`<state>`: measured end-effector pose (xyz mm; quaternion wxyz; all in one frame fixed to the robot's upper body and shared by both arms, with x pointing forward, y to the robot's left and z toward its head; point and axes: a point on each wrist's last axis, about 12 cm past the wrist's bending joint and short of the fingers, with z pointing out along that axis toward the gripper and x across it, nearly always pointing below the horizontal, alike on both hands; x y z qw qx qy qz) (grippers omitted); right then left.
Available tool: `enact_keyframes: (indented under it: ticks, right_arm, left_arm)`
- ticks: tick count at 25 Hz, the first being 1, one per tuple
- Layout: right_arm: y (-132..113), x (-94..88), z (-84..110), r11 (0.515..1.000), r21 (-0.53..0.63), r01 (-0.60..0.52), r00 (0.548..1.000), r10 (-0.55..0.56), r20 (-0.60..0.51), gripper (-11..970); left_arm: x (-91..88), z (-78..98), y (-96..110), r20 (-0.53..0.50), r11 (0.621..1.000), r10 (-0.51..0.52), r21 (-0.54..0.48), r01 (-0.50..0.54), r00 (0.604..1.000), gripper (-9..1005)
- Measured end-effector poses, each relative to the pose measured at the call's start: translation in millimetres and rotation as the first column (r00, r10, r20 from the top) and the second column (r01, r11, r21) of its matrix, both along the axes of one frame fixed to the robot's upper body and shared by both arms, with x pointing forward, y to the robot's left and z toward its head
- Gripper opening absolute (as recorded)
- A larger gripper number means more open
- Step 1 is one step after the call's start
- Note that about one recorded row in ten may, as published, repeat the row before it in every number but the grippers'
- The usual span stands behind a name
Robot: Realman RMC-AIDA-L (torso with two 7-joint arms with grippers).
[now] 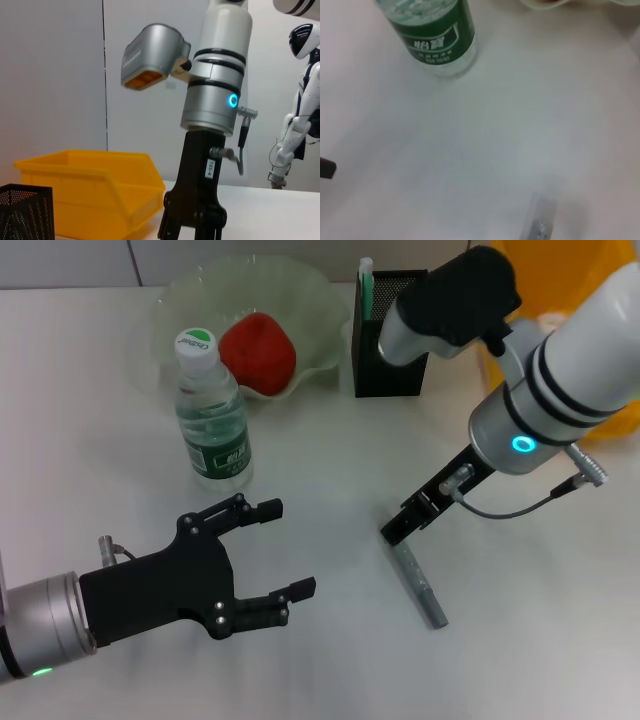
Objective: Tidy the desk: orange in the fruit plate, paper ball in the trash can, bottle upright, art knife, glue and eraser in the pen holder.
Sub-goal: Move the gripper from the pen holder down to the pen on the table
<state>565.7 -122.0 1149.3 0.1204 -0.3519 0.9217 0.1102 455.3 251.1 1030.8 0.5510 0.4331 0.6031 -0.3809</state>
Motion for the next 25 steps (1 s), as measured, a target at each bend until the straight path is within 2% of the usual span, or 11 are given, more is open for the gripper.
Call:
enact_keyframes:
  ticks: [13, 22, 25]
  right_arm:
    - [13.5, -0.6, -19.7, 0.999, -0.029, -0.040, 0.999, 0.039, -0.036, 754]
    - [10.7, 1.5, -26.1, 0.999, -0.047, -0.026, 0.998, 0.022, -0.067, 695]
    - [11.7, 2.6, -28.4, 0.999, -0.043, -0.020, 0.997, 0.017, -0.080, 534]
  left_arm:
    - [-0.6, -0.9, 1.6, -0.004, 1.000, 0.011, 0.000, -0.011, 1.000, 862]
    - [-1.4, -1.3, 1.9, -0.005, 1.000, 0.012, -0.001, -0.012, 1.000, 863]
    - [-1.5, -1.3, 1.9, -0.005, 1.000, 0.011, -0.001, -0.011, 1.000, 862]
